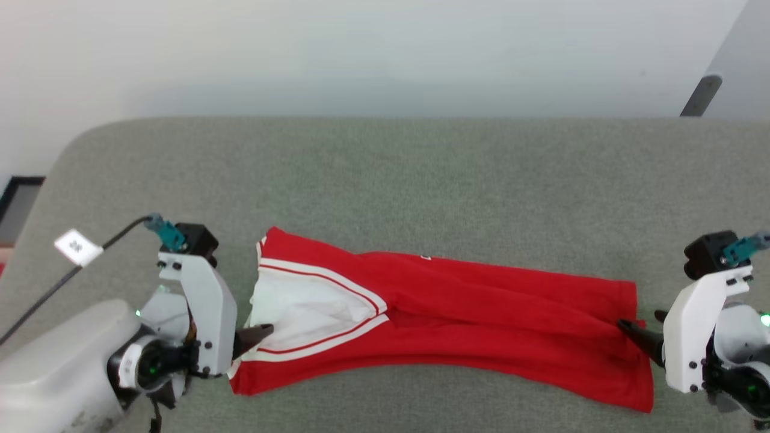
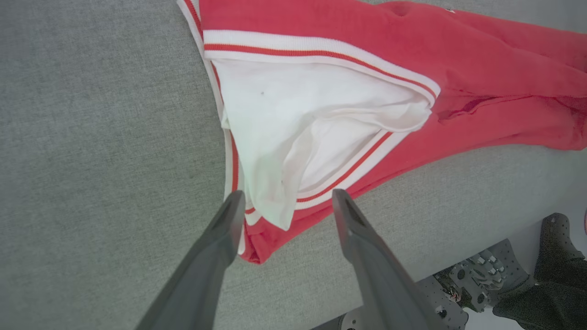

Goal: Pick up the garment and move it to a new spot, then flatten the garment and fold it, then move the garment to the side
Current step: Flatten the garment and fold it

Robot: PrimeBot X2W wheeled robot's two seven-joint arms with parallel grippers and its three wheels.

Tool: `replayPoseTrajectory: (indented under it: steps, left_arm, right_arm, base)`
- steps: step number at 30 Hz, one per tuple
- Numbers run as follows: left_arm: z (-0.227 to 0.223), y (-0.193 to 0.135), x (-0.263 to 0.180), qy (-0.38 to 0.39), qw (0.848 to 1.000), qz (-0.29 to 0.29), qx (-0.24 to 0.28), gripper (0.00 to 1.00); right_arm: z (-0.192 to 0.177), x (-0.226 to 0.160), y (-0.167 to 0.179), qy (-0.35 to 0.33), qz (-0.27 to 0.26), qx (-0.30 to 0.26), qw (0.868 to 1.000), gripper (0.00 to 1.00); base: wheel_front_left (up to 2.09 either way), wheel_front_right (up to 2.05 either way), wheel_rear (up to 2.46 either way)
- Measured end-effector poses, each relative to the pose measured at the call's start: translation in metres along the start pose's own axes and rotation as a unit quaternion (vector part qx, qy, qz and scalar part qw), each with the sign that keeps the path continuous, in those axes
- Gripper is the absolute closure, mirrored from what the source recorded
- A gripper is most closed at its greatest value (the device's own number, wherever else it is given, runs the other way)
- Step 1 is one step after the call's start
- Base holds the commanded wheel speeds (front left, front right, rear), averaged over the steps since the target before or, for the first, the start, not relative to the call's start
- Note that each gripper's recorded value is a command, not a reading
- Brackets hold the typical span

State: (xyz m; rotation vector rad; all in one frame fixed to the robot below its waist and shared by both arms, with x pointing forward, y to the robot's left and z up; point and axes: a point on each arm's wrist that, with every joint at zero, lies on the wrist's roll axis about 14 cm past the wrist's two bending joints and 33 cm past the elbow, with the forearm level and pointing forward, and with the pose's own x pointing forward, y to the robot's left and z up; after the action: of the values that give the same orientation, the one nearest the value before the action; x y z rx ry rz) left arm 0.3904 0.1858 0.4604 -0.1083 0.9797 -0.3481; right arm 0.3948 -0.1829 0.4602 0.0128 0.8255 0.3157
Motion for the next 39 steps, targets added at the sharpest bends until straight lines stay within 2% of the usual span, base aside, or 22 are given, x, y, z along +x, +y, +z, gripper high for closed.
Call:
replayPoseTrajectory:
  steps: [6, 11, 15, 24, 31, 35, 39]
  left_arm:
    - [-0.001, -0.007, -0.014, -0.057, 0.998, -0.005, 0.007, 0.0]
    - [0.018, -0.006, -0.034, -0.158, 0.987, 0.008, 0.039, 0.0]
    - [0.024, -0.008, -0.049, -0.231, 0.972, 0.012, 0.052, 0.0]
    - [0.025, 0.003, -0.085, -0.372, 0.927, 0.041, 0.042, 0.0]
    - [0.007, 0.023, -0.1, -0.405, 0.911, 0.08, 0.02, 0.0]
    - [0.006, 0.029, -0.112, -0.439, 0.893, 0.1, -0.001, 0.0]
    - [-0.013, 0.037, -0.114, -0.448, 0.886, 0.119, -0.017, 0.0]
  right_arm:
    - [0.0, -0.016, 0.008, -0.034, 0.009, 0.024, 0.999, 0.0]
    - [0.007, -0.031, 0.009, -0.084, 0.007, 0.043, 0.995, 0.0]
    - [0.006, -0.04, 0.004, -0.115, -0.004, 0.058, 0.992, 0.0]
    - [-0.005, -0.047, -0.003, -0.138, -0.021, 0.086, 0.986, 0.0]
    - [-0.008, -0.044, -0.01, -0.128, -0.034, 0.091, 0.987, 0.0]
    - [-0.009, -0.038, -0.013, -0.113, -0.042, 0.085, 0.989, 0.0]
    - [-0.009, -0.029, -0.012, -0.098, -0.04, 0.085, 0.991, 0.0]
  base:
    - [0.0, 0.0, 0.0]
    - [0.0, 0.0, 0.0]
    - [0.0, 0.0, 0.0]
    - [0.0, 0.0, 0.0]
    - [0.0, 0.0, 0.0]
    - [0.0, 0.0, 0.0]
    - [0.0, 0.0, 0.0]
